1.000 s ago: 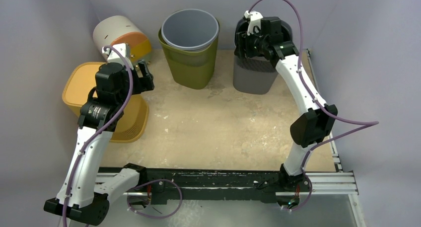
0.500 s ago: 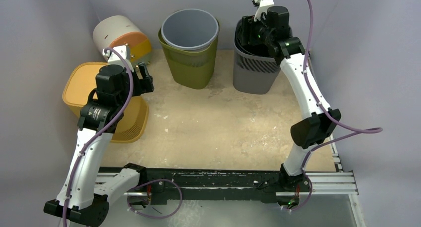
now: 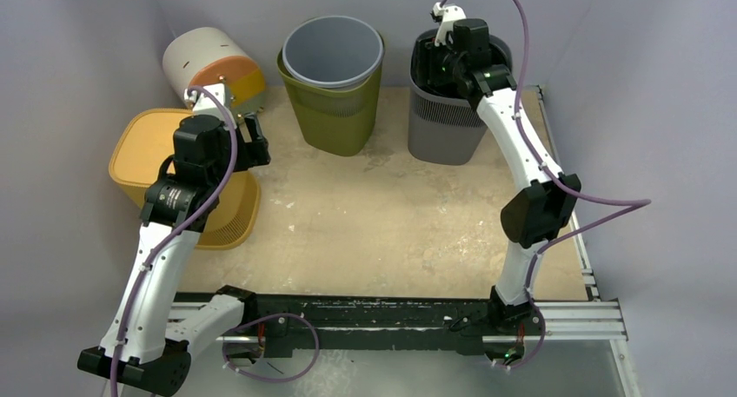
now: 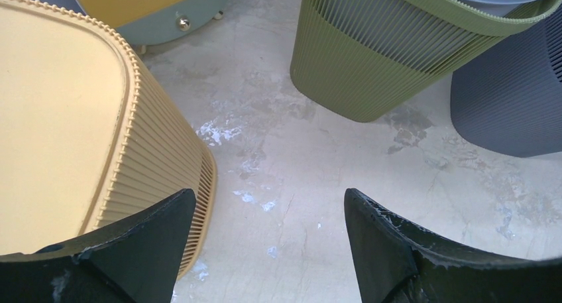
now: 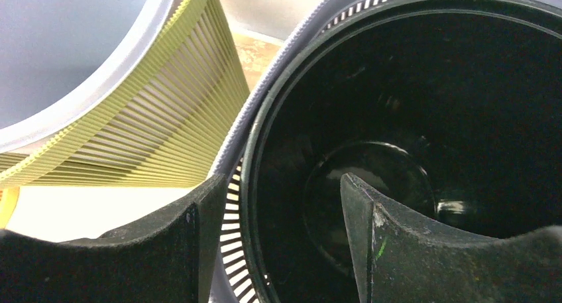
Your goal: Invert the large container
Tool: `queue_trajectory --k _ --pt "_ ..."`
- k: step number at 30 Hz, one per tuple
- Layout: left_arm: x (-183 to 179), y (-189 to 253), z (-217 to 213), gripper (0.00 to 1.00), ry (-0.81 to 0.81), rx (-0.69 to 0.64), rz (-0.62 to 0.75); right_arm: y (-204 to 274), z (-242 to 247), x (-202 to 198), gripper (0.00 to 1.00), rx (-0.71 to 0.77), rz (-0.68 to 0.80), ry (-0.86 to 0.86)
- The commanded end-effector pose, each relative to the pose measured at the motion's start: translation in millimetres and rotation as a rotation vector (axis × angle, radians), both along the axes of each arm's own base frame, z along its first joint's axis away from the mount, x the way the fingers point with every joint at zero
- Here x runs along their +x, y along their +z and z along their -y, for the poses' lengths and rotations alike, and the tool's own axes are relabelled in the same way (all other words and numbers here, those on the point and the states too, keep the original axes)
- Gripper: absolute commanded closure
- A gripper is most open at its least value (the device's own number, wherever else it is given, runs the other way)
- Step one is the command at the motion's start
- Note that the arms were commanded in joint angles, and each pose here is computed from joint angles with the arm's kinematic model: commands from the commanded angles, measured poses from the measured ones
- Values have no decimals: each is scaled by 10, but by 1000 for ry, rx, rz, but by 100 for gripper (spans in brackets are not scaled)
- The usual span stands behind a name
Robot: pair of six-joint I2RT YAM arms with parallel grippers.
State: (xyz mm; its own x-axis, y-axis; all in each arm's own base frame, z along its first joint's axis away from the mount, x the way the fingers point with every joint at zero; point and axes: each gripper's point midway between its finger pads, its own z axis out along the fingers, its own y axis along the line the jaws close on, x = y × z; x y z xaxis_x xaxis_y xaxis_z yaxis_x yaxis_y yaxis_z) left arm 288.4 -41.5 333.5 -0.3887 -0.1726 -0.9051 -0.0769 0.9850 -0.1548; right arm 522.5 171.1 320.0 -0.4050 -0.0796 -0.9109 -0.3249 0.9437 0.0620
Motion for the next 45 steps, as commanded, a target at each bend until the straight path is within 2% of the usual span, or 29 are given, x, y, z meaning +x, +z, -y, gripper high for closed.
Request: queue_trajectory --k 1,17,22,26,28,30,39,45 --pt "10 72 -14 20 0 15 35 256 100 40 34 8 80 -54" --pt "-5 32 -6 20 -3 10 29 -349 181 54 38 -90 -43 -67" --pt "4 38 4 20 -6 6 31 -316 228 57 61 -115 -33 -78" --pt "1 48 7 20 -6 1 34 -231 312 70 87 -131 -13 -121" --pt "-3 56 7 20 -7 1 36 -159 350 78 94 -136 2 -141" --pt "-11 69 5 20 -6 1 38 -17 387 81 100 -135 30 -161" --pt "-35 99 -12 20 0 2 42 1479 633 -180 100 -107 305 -241" --pt "-38 67 -9 20 -2 1 36 1964 741 -552 100 -70 407 -247"
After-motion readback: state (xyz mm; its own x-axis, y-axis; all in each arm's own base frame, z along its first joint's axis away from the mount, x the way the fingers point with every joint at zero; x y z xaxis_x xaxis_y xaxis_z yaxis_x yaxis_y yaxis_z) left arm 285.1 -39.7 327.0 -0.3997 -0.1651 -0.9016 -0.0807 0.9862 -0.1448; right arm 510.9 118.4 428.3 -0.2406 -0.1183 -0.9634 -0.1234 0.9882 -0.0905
